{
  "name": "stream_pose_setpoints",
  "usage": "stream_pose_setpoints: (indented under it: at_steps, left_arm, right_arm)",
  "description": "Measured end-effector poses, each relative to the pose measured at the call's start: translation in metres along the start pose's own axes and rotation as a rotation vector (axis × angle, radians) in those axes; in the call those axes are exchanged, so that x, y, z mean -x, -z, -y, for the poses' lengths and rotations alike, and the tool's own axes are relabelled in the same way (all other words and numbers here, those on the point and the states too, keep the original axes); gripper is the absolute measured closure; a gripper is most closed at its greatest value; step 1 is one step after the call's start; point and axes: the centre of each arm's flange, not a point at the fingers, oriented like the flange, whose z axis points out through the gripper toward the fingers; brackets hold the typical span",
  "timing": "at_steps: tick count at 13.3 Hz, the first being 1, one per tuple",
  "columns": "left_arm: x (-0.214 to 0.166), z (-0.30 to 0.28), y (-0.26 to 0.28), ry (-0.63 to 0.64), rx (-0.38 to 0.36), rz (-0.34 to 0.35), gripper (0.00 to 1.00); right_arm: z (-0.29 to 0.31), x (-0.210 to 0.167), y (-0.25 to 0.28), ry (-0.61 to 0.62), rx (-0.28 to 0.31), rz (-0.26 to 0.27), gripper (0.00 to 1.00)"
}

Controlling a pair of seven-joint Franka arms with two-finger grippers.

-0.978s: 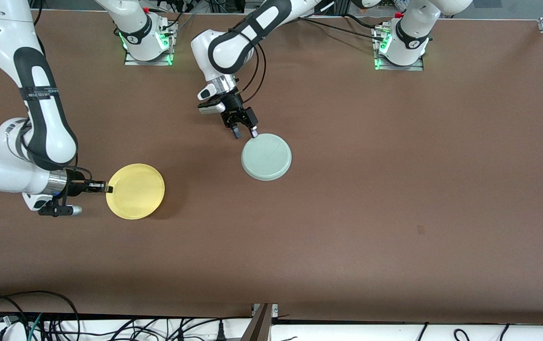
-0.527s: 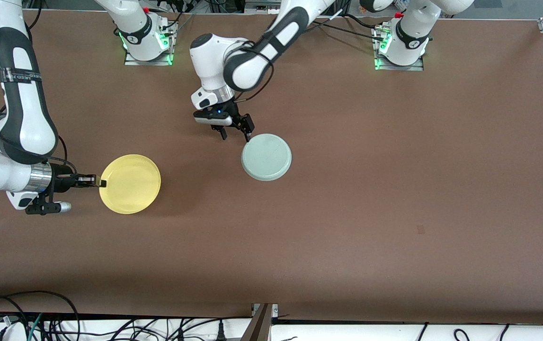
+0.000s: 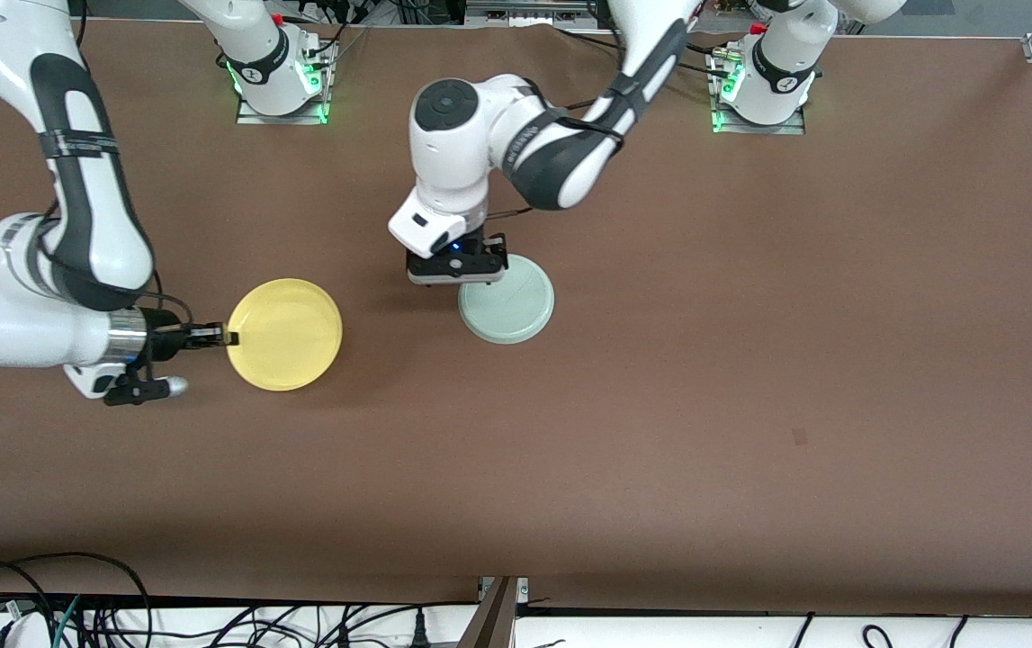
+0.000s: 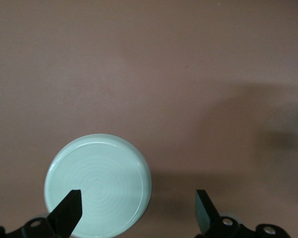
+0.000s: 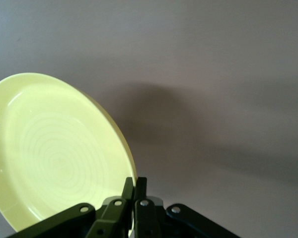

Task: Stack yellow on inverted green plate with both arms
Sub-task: 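Release the green plate with the left gripper while the right gripper carries yellow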

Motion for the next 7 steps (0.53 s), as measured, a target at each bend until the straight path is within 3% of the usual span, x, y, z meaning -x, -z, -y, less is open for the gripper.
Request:
stream_pose_setpoints:
  at_steps: [3,7]
  left_arm:
    - [-0.047,0.055,0.058,0.004,-0.043,0.062,0.00]
    - [-0.093,0.137,0.142,0.003,-0.085,0.113,0.00]
  right_arm:
    - [0.055,-0.006,-0.033,-0.024,0.028,0.022,0.98]
    - [0.112,-0.002,-0.083,-0.037,0.028,-0.023,0.98]
